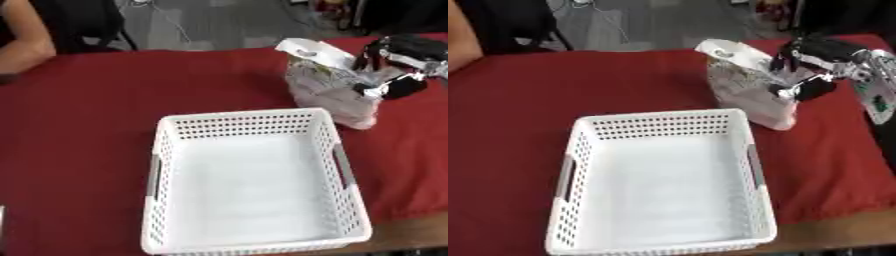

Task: Pick up objects on the table and place them in the box.

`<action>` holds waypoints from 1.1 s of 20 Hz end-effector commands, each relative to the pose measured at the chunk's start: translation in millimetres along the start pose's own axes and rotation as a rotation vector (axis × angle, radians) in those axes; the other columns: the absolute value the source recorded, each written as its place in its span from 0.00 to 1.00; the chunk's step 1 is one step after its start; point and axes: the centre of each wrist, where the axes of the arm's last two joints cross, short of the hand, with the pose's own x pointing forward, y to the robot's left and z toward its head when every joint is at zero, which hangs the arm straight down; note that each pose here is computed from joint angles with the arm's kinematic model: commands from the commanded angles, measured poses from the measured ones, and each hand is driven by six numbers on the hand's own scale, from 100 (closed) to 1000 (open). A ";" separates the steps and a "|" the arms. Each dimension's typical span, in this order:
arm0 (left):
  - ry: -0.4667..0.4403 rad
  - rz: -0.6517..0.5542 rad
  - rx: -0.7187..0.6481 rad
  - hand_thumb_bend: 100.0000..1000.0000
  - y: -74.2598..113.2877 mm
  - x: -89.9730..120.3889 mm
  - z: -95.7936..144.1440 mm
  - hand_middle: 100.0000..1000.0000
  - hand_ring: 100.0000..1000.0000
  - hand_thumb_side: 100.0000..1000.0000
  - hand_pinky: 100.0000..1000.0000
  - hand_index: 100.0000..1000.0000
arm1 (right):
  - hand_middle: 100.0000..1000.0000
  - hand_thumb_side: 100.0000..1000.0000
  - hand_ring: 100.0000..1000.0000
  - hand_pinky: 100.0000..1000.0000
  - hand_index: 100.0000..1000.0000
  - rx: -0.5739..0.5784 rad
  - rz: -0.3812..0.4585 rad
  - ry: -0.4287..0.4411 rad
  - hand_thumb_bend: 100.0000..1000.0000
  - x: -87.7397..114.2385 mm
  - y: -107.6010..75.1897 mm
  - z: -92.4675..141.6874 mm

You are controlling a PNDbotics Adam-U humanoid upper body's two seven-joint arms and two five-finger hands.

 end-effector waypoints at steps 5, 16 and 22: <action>-0.030 -0.003 -0.006 0.87 1.6 5.8 -4.7 0.93 0.83 1.00 0.68 0.99 | 0.13 0.43 0.12 0.00 0.24 -0.129 0.064 0.029 0.00 -5.5 -14.5 10.3; -0.027 -0.003 -0.007 0.87 1.3 5.8 -4.8 0.93 0.83 1.00 0.68 0.99 | 0.00 0.28 0.00 0.00 0.09 -0.252 0.076 0.047 0.00 -6.9 -9.0 10.8; -0.025 -0.002 -0.009 0.87 1.0 5.8 -4.7 0.93 0.83 1.00 0.68 0.99 | 0.00 0.26 0.00 0.00 0.09 -0.292 0.073 0.043 0.00 -7.4 -10.3 12.7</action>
